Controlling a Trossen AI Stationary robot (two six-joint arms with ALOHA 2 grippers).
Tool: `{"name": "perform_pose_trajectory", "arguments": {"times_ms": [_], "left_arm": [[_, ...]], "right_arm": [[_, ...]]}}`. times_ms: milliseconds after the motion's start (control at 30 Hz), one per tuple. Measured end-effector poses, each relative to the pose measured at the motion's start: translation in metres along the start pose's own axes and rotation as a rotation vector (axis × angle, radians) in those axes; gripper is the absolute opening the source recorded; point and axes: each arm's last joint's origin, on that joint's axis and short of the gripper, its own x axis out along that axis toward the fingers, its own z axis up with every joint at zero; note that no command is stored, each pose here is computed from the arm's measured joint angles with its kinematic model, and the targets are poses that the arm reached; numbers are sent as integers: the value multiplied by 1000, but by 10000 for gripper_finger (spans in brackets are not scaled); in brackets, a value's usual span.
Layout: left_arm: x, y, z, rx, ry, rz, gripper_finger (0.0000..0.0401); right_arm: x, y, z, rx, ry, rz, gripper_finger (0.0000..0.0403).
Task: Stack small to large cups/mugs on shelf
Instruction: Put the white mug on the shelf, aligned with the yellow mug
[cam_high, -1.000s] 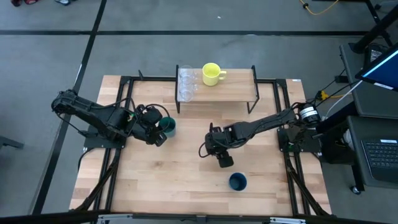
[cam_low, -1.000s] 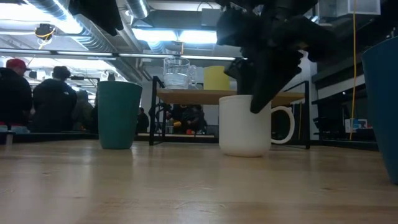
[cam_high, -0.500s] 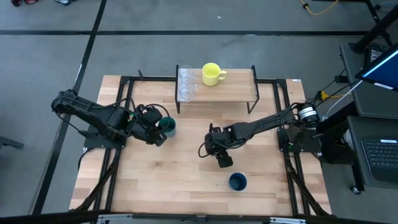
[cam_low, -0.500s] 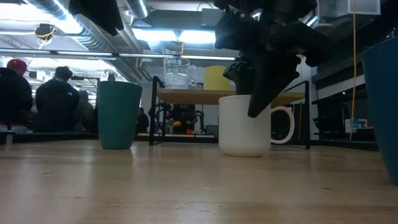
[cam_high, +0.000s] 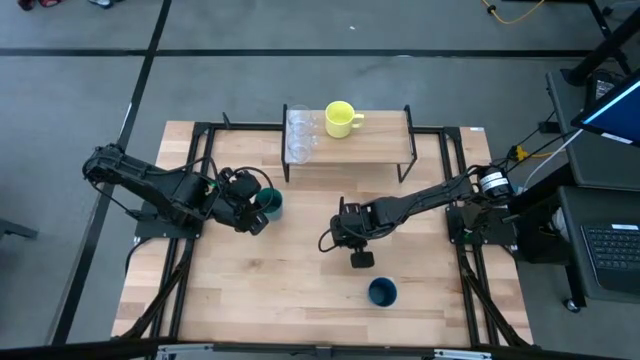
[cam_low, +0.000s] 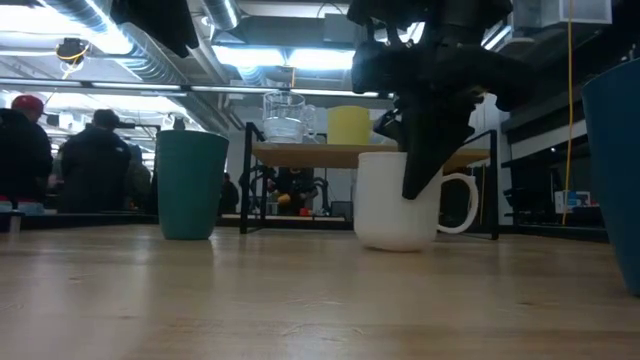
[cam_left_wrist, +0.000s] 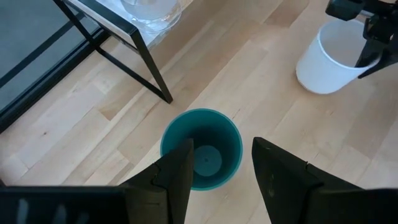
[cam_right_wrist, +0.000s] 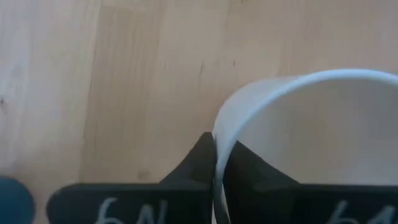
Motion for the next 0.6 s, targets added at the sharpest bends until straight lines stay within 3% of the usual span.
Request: {"name": "perform_pose_trajectory", "arguments": {"times_ms": [233,600], "left_arm": [[0,0,0,1,0,0,158],[0,0,0,1,0,0,158]], "right_arm": [[-15,-1,6,-42,34,-22,13],[-122,-9,44,-180,58,-180,13]]}}
